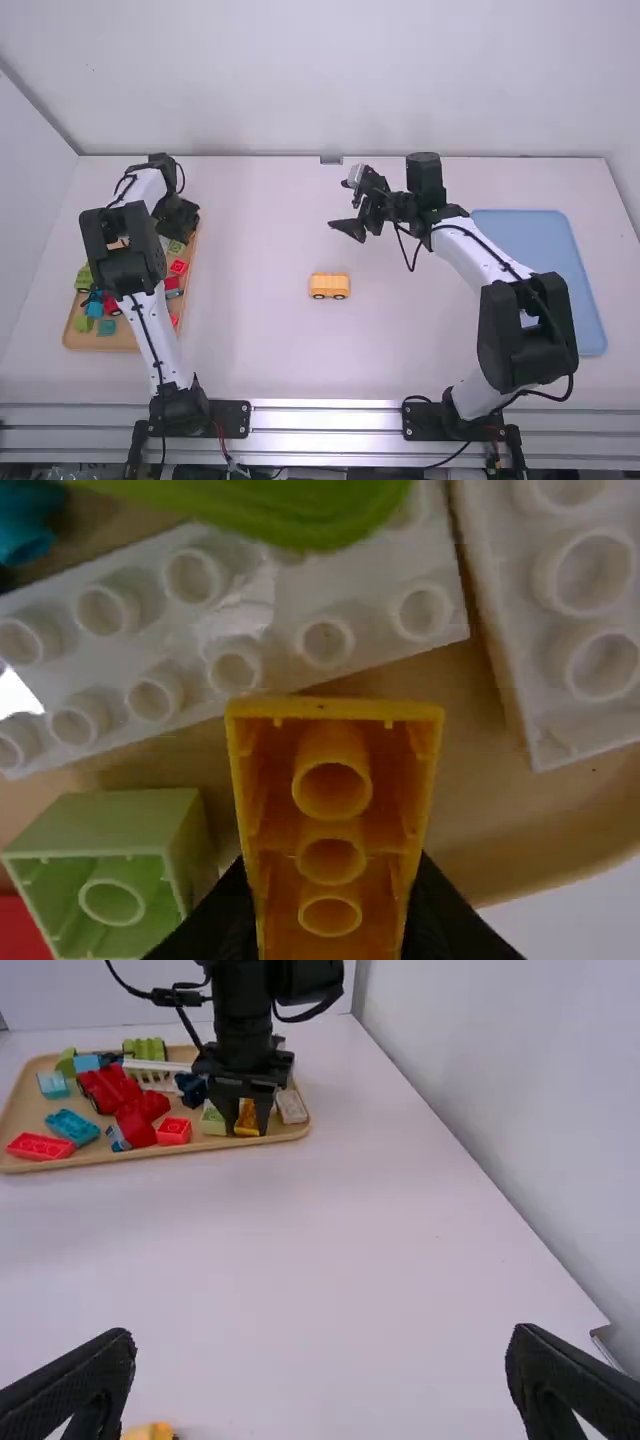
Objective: Assemble lego blocks to make yellow taxi
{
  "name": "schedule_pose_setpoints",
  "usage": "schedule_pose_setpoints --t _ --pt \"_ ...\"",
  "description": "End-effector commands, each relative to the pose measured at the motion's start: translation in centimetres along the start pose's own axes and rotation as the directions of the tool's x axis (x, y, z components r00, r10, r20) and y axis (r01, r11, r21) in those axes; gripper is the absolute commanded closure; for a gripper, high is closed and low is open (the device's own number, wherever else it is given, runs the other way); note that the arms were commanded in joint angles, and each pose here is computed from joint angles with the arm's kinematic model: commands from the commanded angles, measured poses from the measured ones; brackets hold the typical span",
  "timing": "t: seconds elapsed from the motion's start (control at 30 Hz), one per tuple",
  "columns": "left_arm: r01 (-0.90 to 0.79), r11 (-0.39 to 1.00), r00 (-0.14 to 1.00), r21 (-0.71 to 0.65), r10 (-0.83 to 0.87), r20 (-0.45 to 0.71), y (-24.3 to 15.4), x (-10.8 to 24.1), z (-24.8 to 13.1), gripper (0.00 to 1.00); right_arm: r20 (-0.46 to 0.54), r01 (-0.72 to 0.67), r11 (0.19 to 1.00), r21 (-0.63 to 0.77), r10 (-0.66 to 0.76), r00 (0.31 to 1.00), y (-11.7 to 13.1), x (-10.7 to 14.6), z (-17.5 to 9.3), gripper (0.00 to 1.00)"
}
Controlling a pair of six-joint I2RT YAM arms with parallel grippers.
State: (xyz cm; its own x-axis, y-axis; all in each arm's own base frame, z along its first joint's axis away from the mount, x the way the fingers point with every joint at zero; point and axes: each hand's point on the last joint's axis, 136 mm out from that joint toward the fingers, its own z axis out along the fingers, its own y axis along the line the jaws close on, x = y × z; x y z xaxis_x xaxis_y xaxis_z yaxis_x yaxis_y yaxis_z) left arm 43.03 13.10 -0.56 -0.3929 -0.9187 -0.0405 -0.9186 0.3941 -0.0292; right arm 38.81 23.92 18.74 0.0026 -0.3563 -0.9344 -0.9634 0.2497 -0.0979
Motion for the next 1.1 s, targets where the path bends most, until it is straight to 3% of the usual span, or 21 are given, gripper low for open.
schedule_pose_setpoints --t 0.0,0.07,0.17,0.33,0.37,0.63,0.83,0.97,1.0,1.03,1.07 --pt "-0.203 0.979 0.979 -0.001 0.203 0.004 0.2 -0.1 -0.1 0.52 -0.01 -0.022 1.0 -0.014 0.021 1.0 0.4 1.0 0.2 0.02" --pt "-0.315 0.949 0.949 0.018 0.315 -0.006 -0.2 0.1 -0.4 0.51 -0.01 -0.021 1.0 -0.014 0.021 1.0 0.4 1.0 0.2 0.02" --pt "-0.378 0.924 0.925 0.063 0.38 -0.022 -0.7 0.0 -1.6 0.67 -0.008 -0.018 1.0 -0.013 0.018 1.0 0.4 0.9 0.2 0.01" --pt "-0.381 0.923 0.925 0.051 0.381 0.012 -0.9 -1.0 -4.7 0.76 -0.009 -0.021 1.0 -0.015 0.021 1.0 0.4 1.0 0.2 0.01" --pt "-0.406 0.912 0.914 0.061 0.405 0.033 -1.2 -1.1 -5.8 0.83 -0.01 -0.024 1.0 -0.015 0.024 1.0 0.5 1.0 0.2 0.01" --pt "-0.607 0.741 0.791 0.288 0.597 0.132 -4.3 1.9 -12.6 0.91 -0.005 -0.03 0.999 -0.02 0.03 1.0 0.5 0.9 0.2 0.02" --pt "-0.746 0.567 0.665 0.349 0.659 0.351 -5.7 5.8 -18.1 0.92 0.0 -0.105 0.994 -0.006 0.105 0.994 0.1 0.8 0.1 0.02" --pt "-0.91 0.233 0.396 0.343 0.728 0.559 -6.5 12.0 -20.6 0.87 0.016 -0.139 0.99 -0.003 0.139 0.99 -0.2 0.4 -0.1 0.01" --pt "-0.938 0.071 0.282 0.338 0.723 0.631 -6.8 15.1 -21.2 0.87 0.032 -0.15 0.989 -0.017 0.151 0.988 0.0 0.0 -0.1 0.01" --pt "-0.94 -0.005 0.236 0.341 0.712 0.662 -6.9 16.8 -21.4 0.9 0.041 -0.154 0.988 -0.031 0.156 0.987 0.2 -0.2 -0.1 0.02" --pt "-0.926 -0.172 0.139 0.336 0.673 0.727 -6.9 20.5 -21.7 0.98 0.07 -0.158 0.982 -0.102 0.165 0.984 1.3 -0.8 0.1 0.01"
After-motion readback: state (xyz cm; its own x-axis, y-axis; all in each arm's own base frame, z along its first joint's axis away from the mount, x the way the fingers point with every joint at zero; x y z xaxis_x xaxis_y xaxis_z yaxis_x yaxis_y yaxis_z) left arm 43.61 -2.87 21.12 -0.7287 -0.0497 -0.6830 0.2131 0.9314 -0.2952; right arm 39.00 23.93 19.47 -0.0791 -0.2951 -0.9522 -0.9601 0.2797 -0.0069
